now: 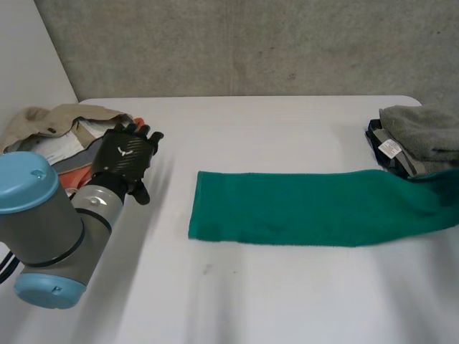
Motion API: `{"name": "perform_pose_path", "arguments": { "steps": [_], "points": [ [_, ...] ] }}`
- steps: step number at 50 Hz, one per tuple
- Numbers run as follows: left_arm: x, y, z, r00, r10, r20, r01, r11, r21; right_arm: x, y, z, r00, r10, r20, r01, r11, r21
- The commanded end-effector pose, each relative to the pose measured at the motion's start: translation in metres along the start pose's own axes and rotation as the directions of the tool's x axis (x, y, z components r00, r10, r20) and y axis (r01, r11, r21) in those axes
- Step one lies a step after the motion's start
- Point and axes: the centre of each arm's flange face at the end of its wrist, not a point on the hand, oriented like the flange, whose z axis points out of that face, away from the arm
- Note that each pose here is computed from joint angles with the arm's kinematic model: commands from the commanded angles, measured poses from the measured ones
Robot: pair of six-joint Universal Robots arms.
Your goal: Fold the laundry.
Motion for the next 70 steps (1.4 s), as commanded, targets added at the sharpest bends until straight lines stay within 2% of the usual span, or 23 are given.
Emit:
{"name": "perform_pose_path", "arguments": {
  "steps": [1,2,5,6,10,12,15,19,21,23,25,26,29,30,33,36,42,49,56,58,59,66,70],
  "points": [
    [-0.013,-0.007,-0.005,0.998,-0.041,0.036,0.041,0.999,0.015,-0.064,-0.147,-0.064,0.993,-0.114,0.031,0.075,0.814,0.576],
    [-0.014,-0.008,-0.005,0.998,-0.048,0.038,0.047,0.999,0.020,-0.078,-0.169,-0.083,0.990,-0.132,0.045,0.068,0.739,0.671],
    [-0.014,-0.010,-0.007,0.997,-0.075,0.036,0.074,0.997,0.026,-0.110,-0.194,-0.113,0.981,-0.174,0.088,0.040,0.620,0.784],
    [-0.014,-0.011,-0.008,0.996,-0.081,0.035,0.080,0.996,0.028,-0.140,-0.205,-0.135,0.963,-0.228,0.141,0.008,0.552,0.834],
    [-0.011,-0.010,-0.010,0.996,-0.090,0.025,0.089,0.996,0.025,-0.203,-0.218,-0.187,0.904,-0.359,0.234,-0.063,0.429,0.901],
    [-0.009,-0.010,-0.011,0.996,-0.091,0.020,0.091,0.996,0.026,-0.220,-0.217,-0.201,0.878,-0.401,0.261,-0.078,0.419,0.905],
    [-0.007,-0.011,-0.011,0.996,-0.091,0.014,0.090,0.996,0.026,-0.238,-0.210,-0.207,0.836,-0.445,0.320,-0.097,0.454,0.885],
    [-0.001,-0.017,-0.011,0.996,-0.087,-0.002,0.087,0.995,0.047,-0.229,-0.206,-0.199,0.847,-0.401,0.349,-0.068,0.570,0.819],
    [0.003,-0.023,-0.011,0.996,-0.086,-0.014,0.087,0.994,0.064,-0.214,-0.206,-0.195,0.874,-0.311,0.373,-0.089,0.653,0.753],
    [0.006,-0.028,-0.010,0.996,-0.085,-0.024,0.087,0.993,0.081,-0.203,-0.205,-0.191,0.883,-0.255,0.394,-0.120,0.688,0.716],
    [0.012,-0.034,-0.011,0.996,-0.082,-0.041,0.085,0.991,0.101,-0.177,-0.200,-0.179,0.882,-0.106,0.459,-0.238,0.740,0.629],
    [0.018,-0.038,-0.011,0.995,-0.080,-0.057,0.086,0.990,0.115,-0.162,-0.193,-0.173,0.860,0.000,0.510,-0.331,0.762,0.556],
    [0.031,-0.041,-0.011,0.993,-0.076,-0.090,0.087,0.988,0.125,-0.143,-0.184,-0.168,0.799,0.159,0.580,-0.471,0.765,0.440],
    [0.035,-0.042,-0.011,0.992,-0.073,-0.100,0.086,0.988,0.129,-0.137,-0.175,-0.165,0.761,0.225,0.609,-0.525,0.765,0.373],
    [0.050,-0.042,-0.010,0.988,-0.065,-0.138,0.083,0.988,0.131,-0.132,-0.149,-0.153,0.715,0.314,0.625,-0.557,0.796,0.237],
    [0.071,-0.040,-0.009,0.981,-0.054,-0.188,0.079,0.989,0.128,-0.130,-0.130,-0.142,0.719,0.338,0.608,-0.535,0.826,0.174],
    [0.107,-0.019,0.009,0.970,-0.034,-0.242,0.058,0.994,0.095,-0.124,-0.093,-0.120,0.770,0.337,0.542,-0.459,0.882,0.103],
    [0.115,0.006,0.025,0.978,-0.017,-0.206,0.021,1.000,0.016,-0.119,-0.083,-0.111,0.831,0.284,0.479,-0.388,0.912,0.134],
    [0.094,0.018,-0.001,0.992,0.046,-0.116,-0.066,0.982,-0.178,-0.082,-0.113,-0.102,0.942,0.192,0.276,-0.280,0.901,0.330],
    [0.087,0.017,-0.019,0.990,0.052,-0.130,-0.081,0.968,-0.237,-0.079,-0.128,-0.107,0.955,0.153,0.253,-0.247,0.884,0.396],
    [0.085,0.016,-0.025,0.989,0.051,-0.140,-0.085,0.964,-0.251,-0.085,-0.150,-0.121,0.960,0.108,0.258,-0.224,0.850,0.476],
    [0.064,-0.002,-0.067,0.988,0.035,-0.150,-0.072,0.967,-0.245,-0.145,-0.211,-0.188,0.925,-0.085,0.369,-0.225,0.661,0.716],
    [0.047,-0.012,-0.074,0.994,0.022,-0.104,-0.043,0.977,-0.208,-0.184,-0.217,-0.218,0.861,-0.208,0.464,-0.276,0.576,0.770]
  ]
}}
